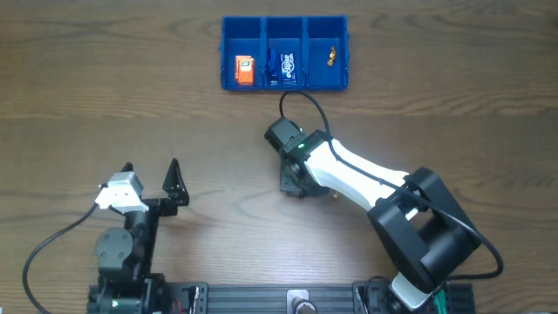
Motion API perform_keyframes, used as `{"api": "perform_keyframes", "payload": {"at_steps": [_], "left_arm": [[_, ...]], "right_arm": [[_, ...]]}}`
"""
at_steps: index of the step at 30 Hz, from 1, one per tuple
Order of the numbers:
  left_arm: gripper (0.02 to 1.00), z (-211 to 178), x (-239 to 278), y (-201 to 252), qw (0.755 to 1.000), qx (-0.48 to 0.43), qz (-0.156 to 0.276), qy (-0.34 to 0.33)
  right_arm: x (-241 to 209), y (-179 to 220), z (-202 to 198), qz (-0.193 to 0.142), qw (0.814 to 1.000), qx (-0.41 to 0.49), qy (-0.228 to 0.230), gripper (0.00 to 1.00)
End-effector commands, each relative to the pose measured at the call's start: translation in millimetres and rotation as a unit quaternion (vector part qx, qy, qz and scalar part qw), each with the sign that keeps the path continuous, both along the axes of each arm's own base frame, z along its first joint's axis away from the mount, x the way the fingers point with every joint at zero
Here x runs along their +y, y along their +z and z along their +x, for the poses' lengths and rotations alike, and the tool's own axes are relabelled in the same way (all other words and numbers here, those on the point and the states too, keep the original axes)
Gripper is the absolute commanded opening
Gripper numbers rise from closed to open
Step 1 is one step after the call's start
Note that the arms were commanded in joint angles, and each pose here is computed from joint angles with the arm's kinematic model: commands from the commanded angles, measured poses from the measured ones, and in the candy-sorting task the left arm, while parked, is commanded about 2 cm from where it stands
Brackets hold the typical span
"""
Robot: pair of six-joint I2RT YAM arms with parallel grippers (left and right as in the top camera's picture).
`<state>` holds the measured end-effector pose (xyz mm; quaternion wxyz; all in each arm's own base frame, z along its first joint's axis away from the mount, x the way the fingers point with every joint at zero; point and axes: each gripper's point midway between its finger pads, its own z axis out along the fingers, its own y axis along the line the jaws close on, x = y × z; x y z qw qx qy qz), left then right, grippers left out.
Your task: Sort Candies Into Trays
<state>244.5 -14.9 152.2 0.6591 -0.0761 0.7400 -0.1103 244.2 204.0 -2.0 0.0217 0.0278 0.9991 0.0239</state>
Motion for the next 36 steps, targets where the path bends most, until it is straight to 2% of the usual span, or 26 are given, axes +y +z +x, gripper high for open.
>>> {"api": "perform_keyframes", "payload": {"at_steps": [1, 5, 9, 14, 15, 17, 19, 22, 26, 31, 36], "left_arm": [[0.998, -1.2, -0.5, -15.9, 1.0, 0.024, 0.011, -0.004], [0.996, -1.2, -0.5, -15.9, 1.0, 0.024, 0.011, -0.004], [0.996, -1.2, -0.5, -15.9, 1.0, 0.024, 0.011, -0.004], [0.998, -1.2, -0.5, -15.9, 1.0, 0.024, 0.011, -0.004], [0.998, -1.2, -0.5, -15.9, 1.0, 0.024, 0.011, -0.004], [0.998, -1.2, -0.5, -15.9, 1.0, 0.024, 0.011, -0.004], [0.996, -1.2, -0.5, -15.9, 1.0, 0.024, 0.011, -0.004], [0.996, -1.2, -0.5, -15.9, 1.0, 0.024, 0.011, -0.004], [0.998, -1.2, -0.5, -15.9, 1.0, 0.024, 0.011, -0.004], [0.998, -1.2, -0.5, -15.9, 1.0, 0.024, 0.011, -0.004], [0.996, -1.2, -0.5, -15.9, 1.0, 0.024, 0.011, -0.004]], "right_arm": [[0.4, -4.9, -2.0, -0.008, 1.0, -0.001, 0.004, 0.218], [4.1, 3.7, 6.0, -0.003, 1.0, -0.009, 0.003, 0.2], [-1.2, 49.1, 41.3, -0.017, 0.998, -0.061, 0.005, 0.196], [-12.9, 150.2, 125.9, -0.014, 0.985, -0.17, 0.018, 0.198], [-18.4, 168.5, 146.1, -0.018, 0.98, -0.199, 0.009, 0.198], [-30.7, 197.3, 183.1, -0.026, 0.97, -0.241, -0.013, 0.202], [-38.8, 214.6, 215.3, -0.03, 0.964, -0.265, -0.015, 0.202], [-52.2, 214.3, 261.9, -0.048, 0.958, -0.283, -0.008, 0.202], [-65.1, 167.4, 294.3, -0.049, 0.965, -0.256, -0.025, 0.202], [-70.2, 127.0, 307.3, -0.029, 0.973, -0.228, -0.031, 0.202], [-68.9, 126.5, 312.5, -0.026, 0.971, -0.237, -0.032, 0.211]]}}
